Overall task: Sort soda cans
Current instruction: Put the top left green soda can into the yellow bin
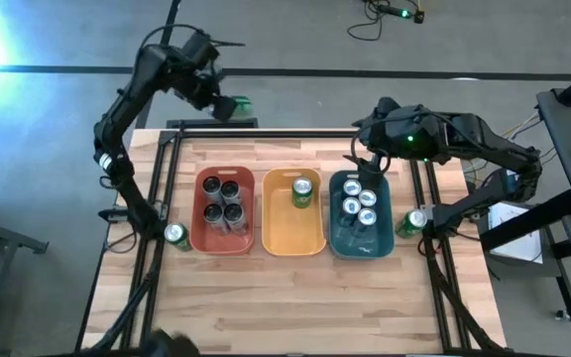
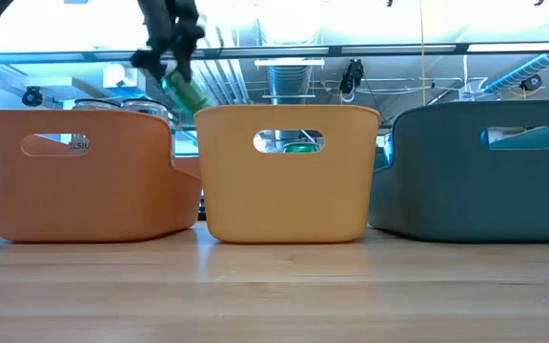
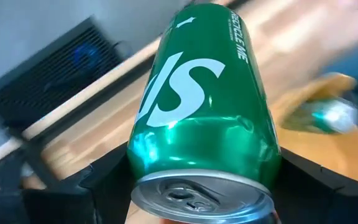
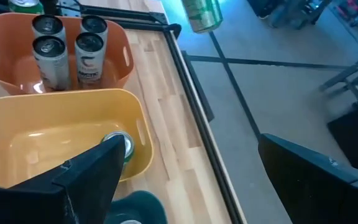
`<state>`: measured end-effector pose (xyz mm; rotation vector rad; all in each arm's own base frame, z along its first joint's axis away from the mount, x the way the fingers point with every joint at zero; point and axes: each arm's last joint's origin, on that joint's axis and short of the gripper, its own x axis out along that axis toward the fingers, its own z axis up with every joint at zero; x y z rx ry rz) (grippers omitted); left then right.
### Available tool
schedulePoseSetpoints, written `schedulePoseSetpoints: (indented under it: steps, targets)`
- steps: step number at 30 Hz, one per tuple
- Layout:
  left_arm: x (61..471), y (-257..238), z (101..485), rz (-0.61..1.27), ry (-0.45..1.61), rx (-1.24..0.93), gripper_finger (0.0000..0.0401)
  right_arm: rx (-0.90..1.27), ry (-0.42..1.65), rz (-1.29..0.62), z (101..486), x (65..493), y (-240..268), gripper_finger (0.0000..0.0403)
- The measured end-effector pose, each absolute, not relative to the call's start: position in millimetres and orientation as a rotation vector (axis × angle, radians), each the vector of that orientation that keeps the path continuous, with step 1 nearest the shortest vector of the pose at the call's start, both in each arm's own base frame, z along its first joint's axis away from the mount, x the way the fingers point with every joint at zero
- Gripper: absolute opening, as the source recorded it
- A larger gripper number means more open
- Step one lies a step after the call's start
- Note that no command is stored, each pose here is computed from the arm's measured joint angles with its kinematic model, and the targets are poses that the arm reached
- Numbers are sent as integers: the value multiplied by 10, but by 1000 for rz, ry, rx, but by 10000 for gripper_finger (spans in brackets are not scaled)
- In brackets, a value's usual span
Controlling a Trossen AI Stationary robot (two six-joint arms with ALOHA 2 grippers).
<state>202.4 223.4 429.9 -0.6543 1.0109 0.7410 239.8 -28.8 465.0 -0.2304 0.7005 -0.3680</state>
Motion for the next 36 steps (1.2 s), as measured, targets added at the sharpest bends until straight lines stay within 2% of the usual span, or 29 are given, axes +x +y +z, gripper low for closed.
schedulePoseSetpoints:
  steps: [8, 15, 21, 26, 36]
  targets:
    - [2726, 1307, 4574, 461, 932, -345, 285, -256, 701, -363, 4673, 2299, -281, 364]
    - [3035, 714, 4443, 374, 1053, -164, 286, -68, 751, -400, 4673, 2017, -237, 364]
    - [3334, 540, 4164, 301, 1165, -107, 286, 97, 756, -372, 4685, 1818, -48, 364]
    - [3545, 493, 3944, 243, 1236, -104, 286, 263, 763, -296, 4659, 1830, 217, 364]
    - [3877, 509, 3509, 205, 1360, -95, 286, 304, 890, -239, 4430, 2072, 781, 364]
